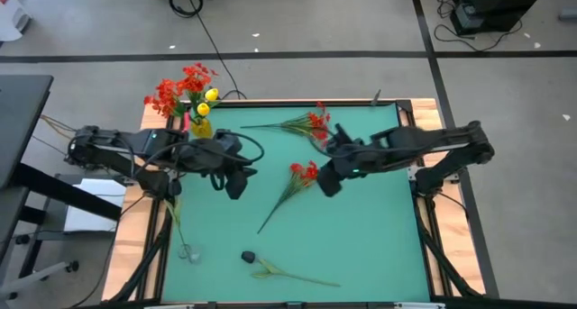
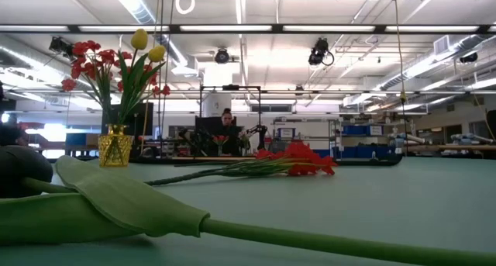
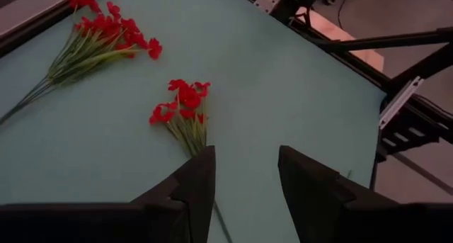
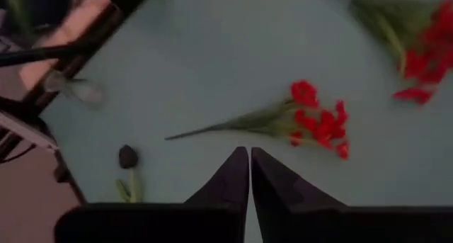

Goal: Sort flowers into vase by color
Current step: Put the orange flowers into the transparent vase

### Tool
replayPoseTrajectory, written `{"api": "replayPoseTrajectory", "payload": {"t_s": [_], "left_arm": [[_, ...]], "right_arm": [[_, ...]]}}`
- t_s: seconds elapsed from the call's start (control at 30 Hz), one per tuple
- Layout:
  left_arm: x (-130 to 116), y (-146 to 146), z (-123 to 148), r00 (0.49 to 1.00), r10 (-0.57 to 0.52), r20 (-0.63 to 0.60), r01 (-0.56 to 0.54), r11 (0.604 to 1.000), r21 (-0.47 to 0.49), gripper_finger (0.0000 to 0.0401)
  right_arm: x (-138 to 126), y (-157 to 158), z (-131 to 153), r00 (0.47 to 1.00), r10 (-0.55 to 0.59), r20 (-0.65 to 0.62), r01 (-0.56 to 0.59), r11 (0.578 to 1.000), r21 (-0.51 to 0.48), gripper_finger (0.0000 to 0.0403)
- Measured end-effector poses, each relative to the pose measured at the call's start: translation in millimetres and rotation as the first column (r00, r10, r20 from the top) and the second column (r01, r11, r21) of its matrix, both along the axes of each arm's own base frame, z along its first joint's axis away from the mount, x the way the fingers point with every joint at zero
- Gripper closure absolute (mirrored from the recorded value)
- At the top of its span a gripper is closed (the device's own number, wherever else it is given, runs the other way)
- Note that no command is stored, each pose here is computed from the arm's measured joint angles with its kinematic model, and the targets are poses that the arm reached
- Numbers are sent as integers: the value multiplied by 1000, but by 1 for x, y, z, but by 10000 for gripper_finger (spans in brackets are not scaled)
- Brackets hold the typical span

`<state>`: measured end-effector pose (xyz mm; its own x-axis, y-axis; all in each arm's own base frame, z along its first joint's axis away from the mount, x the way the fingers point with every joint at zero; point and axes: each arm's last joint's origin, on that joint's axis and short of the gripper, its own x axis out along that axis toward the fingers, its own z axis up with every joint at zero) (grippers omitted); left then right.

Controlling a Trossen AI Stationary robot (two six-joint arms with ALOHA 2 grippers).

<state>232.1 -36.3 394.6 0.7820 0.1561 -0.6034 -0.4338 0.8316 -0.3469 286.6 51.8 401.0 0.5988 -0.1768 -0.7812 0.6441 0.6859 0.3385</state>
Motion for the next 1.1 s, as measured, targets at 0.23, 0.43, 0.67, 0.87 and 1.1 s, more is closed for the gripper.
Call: {"api": "replayPoseTrajectory", "payload": {"t_s": [0.23, 0.43, 0.67, 0.87, 1.1], "left_arm": [[-5, 0, 2, 1000, -9, -4, 9, 1000, 8, 241], [-9, 3, -3, 998, 20, -61, -20, 1000, 3, 241], [-22, 6, -15, 969, 48, -241, -44, 999, 21, 241], [-27, 8, -18, 954, 84, -289, -67, 995, 69, 241], [-27, 10, -17, 952, 140, -271, -105, 985, 139, 241]], "right_arm": [[24, -14, -76, 988, -138, -68, 146, 979, 142, 347], [41, -22, -125, 971, -235, 53, 205, 922, 330, 307], [39, -39, -175, 911, -399, 102, 302, 814, 496, 245], [28, -50, -204, 839, -544, 22, 446, 709, 546, 187], [53, -52, -240, 824, -563, -64, 462, 601, 652, 137]]}}
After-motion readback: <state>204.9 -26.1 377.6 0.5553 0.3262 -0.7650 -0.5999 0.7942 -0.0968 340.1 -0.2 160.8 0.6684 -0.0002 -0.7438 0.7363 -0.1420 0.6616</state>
